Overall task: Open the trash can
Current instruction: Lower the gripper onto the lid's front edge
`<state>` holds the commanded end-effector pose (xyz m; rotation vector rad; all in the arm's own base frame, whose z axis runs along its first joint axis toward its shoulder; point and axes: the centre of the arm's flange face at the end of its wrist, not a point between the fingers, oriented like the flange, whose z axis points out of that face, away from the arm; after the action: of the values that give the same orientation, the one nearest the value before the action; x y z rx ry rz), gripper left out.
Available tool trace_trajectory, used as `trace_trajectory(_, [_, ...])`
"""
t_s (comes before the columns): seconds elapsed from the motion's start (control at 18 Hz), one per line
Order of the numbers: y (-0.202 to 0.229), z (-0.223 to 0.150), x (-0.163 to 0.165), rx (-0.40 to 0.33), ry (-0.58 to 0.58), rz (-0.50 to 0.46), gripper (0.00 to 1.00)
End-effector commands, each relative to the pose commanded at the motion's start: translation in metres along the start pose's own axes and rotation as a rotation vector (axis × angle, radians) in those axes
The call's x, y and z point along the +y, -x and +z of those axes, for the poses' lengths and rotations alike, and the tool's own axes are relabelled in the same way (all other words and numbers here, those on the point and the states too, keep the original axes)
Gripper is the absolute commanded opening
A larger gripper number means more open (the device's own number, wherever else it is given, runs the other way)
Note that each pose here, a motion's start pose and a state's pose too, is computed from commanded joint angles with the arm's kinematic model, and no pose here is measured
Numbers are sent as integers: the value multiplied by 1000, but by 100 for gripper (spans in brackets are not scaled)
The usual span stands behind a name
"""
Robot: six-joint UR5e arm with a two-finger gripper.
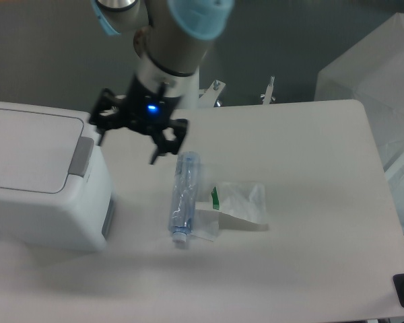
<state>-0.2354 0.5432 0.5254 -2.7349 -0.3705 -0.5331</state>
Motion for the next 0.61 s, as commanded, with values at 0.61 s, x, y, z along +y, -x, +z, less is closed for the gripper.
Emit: trace_trajectory(0.61, [34, -4, -3, -106, -34, 40, 100])
